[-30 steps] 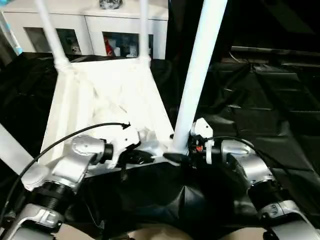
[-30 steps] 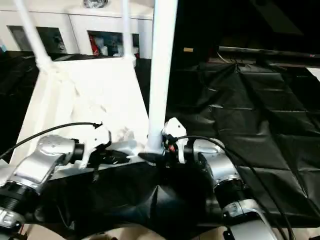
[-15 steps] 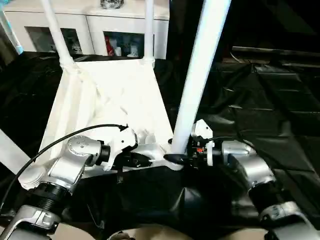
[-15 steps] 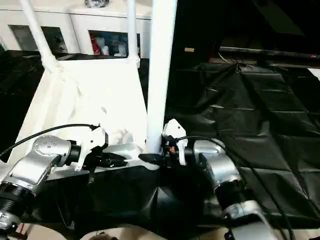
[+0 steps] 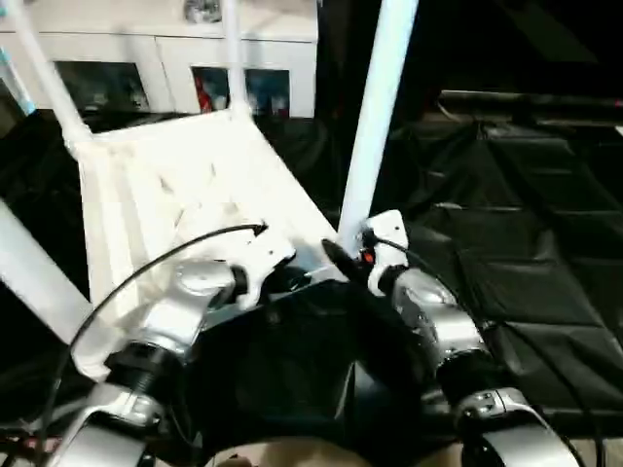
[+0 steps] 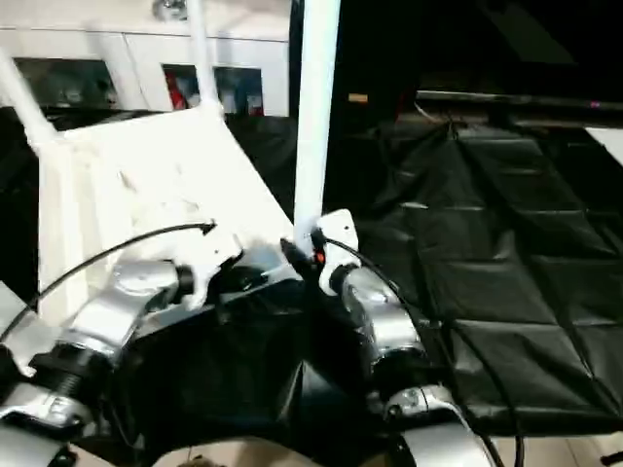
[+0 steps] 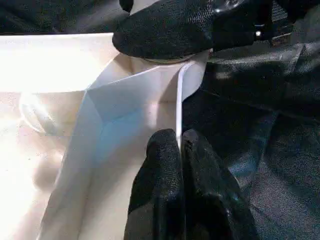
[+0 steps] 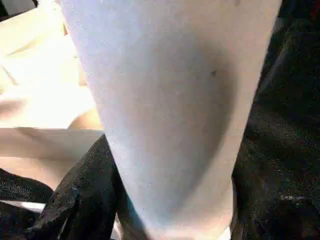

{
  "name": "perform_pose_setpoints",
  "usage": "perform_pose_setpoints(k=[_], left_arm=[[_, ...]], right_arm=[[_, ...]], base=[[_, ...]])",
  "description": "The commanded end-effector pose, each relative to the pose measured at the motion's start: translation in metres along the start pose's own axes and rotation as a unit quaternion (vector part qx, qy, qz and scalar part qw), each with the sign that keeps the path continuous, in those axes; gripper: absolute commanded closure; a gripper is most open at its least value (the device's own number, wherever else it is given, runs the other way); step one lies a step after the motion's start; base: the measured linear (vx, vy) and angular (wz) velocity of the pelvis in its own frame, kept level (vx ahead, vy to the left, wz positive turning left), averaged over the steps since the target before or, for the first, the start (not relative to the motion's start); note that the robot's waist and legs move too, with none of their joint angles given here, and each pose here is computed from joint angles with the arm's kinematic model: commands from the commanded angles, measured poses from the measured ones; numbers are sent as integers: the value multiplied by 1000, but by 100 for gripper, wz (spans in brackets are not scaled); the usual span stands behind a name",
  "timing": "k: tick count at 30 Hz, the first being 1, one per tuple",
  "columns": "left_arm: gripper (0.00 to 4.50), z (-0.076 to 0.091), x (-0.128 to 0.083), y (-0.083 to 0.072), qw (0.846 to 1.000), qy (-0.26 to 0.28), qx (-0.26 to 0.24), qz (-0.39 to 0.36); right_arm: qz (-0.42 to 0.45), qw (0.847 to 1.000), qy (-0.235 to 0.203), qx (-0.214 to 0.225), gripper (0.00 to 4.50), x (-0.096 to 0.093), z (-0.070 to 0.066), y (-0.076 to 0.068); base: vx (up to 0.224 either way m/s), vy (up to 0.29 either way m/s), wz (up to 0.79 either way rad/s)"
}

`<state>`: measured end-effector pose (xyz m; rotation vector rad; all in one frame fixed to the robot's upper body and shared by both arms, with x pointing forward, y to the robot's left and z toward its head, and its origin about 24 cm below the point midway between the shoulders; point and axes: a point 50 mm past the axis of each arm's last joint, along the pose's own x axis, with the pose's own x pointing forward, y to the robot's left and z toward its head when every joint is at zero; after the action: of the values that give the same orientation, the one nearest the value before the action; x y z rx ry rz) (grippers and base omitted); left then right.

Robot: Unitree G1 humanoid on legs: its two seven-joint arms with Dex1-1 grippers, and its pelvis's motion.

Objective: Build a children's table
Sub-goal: Rotate leg to tighten

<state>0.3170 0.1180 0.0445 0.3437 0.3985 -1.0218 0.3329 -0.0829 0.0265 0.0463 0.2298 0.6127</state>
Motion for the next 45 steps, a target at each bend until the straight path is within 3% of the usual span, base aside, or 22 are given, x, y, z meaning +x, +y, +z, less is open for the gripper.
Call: perform_pose_setpoints(k=[1,4,6,11,15,21,22,32,35,36,38,41,45], left_arm=[[450,30,22,-17,997,-72,3,-27],[450,26,17,-17,997,-70,10,-40],[450,19,7,-15,996,-63,15,-60],[450,9,-7,-11,995,-45,24,-83],[450,3,-24,-6,993,-39,39,-108],[450,-2,-38,-5,988,-31,34,-145],[450,-3,-40,-5,988,-30,34,-150],[450,-6,-43,-8,985,-27,27,-168],[450,-6,-41,-8,986,-30,28,-160],[450,-4,-37,-8,988,-36,24,-147],[450,-3,-36,-7,989,-38,22,-141],[450,4,-22,-2,996,-41,17,-82],[450,13,-6,-1,998,-55,-1,-36]], right_arm=[[98,995,26,1,114,12,-10,40],[123,992,19,4,93,9,-7,37],[158,987,19,-29,63,5,-4,33],[216,975,14,-49,63,-5,3,25],[283,954,40,-89,63,-21,4,11],[325,940,58,-85,63,-34,5,1],[330,938,61,-83,89,-35,5,0],[359,929,69,-61,166,-39,3,5],[342,935,73,-56,181,-37,-1,7],[307,947,73,-56,185,-32,-4,6],[292,952,72,-57,187,-30,-5,6],[174,982,67,-35,187,-14,-12,6],[90,994,65,-9,188,-3,-17,12]], base=[[0,0,0],[0,0,0],[0,0,0],[0,0,0],[0,0,0],[0,0,0],[0,0,0],[0,0,0],[0,0,0],[0,0,0],[0,0,0],[0,0,0],[0,0,0]])
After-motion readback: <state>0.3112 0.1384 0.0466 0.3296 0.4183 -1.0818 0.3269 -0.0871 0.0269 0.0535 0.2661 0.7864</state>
